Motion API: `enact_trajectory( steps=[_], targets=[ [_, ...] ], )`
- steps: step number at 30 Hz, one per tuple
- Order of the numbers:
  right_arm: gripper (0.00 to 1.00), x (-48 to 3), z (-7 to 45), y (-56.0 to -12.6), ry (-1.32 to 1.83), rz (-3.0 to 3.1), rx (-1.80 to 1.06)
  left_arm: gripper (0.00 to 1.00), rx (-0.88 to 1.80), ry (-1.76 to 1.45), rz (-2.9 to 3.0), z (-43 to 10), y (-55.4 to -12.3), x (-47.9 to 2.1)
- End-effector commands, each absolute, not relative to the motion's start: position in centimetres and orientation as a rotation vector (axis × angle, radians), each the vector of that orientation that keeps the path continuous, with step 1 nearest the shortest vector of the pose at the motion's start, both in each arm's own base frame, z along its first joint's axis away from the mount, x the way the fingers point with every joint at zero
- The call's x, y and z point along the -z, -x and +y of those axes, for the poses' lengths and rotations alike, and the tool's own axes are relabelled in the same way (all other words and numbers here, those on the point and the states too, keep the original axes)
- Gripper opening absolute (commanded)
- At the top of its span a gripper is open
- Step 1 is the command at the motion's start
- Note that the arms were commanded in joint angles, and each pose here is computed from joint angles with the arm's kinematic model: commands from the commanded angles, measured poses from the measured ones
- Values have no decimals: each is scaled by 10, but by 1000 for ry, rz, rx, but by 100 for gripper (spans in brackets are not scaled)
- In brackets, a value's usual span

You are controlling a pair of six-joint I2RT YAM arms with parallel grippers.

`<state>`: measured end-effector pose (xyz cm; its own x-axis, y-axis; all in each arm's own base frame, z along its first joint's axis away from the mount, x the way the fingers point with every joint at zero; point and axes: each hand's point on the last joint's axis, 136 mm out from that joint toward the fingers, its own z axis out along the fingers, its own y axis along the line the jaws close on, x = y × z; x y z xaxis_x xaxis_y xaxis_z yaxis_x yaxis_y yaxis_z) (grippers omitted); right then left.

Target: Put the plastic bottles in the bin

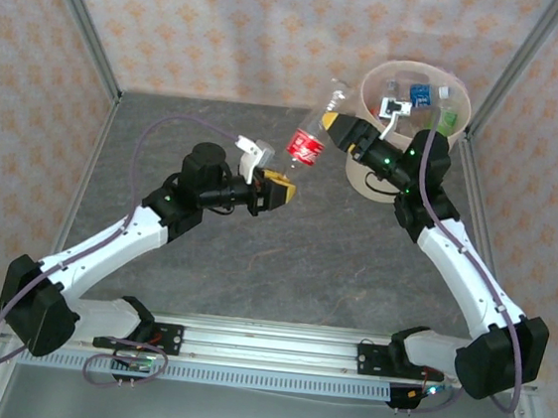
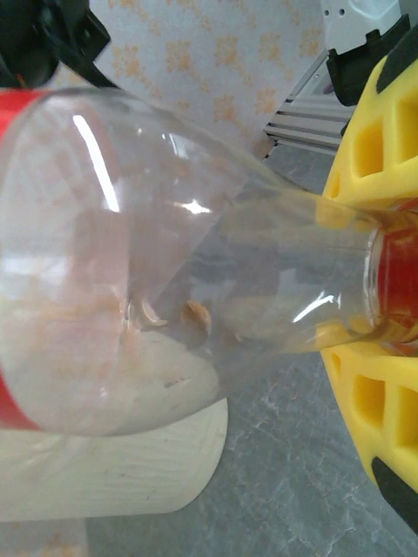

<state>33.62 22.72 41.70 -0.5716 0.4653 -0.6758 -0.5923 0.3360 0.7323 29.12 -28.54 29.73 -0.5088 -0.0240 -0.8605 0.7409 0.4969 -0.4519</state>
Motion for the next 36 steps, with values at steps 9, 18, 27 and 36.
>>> enact_trajectory(
  steps=[9,18,27,36],
  targets=[
    [99,-410,218,-356,30,1703,-1292,0,1230,-684,1798,-303,-281,-306],
    [98,-406,221,-356,35,1757,-1299,0,1197,-732,1858,-304,-275,-291],
    [68,-394,208,-353,22,1802,-1172,0,1176,-775,1869,-307,-273,-286],
    [43,-438,118,-359,-188,1665,-688,93,1084,-644,1889,-298,-293,-283]
  ],
)
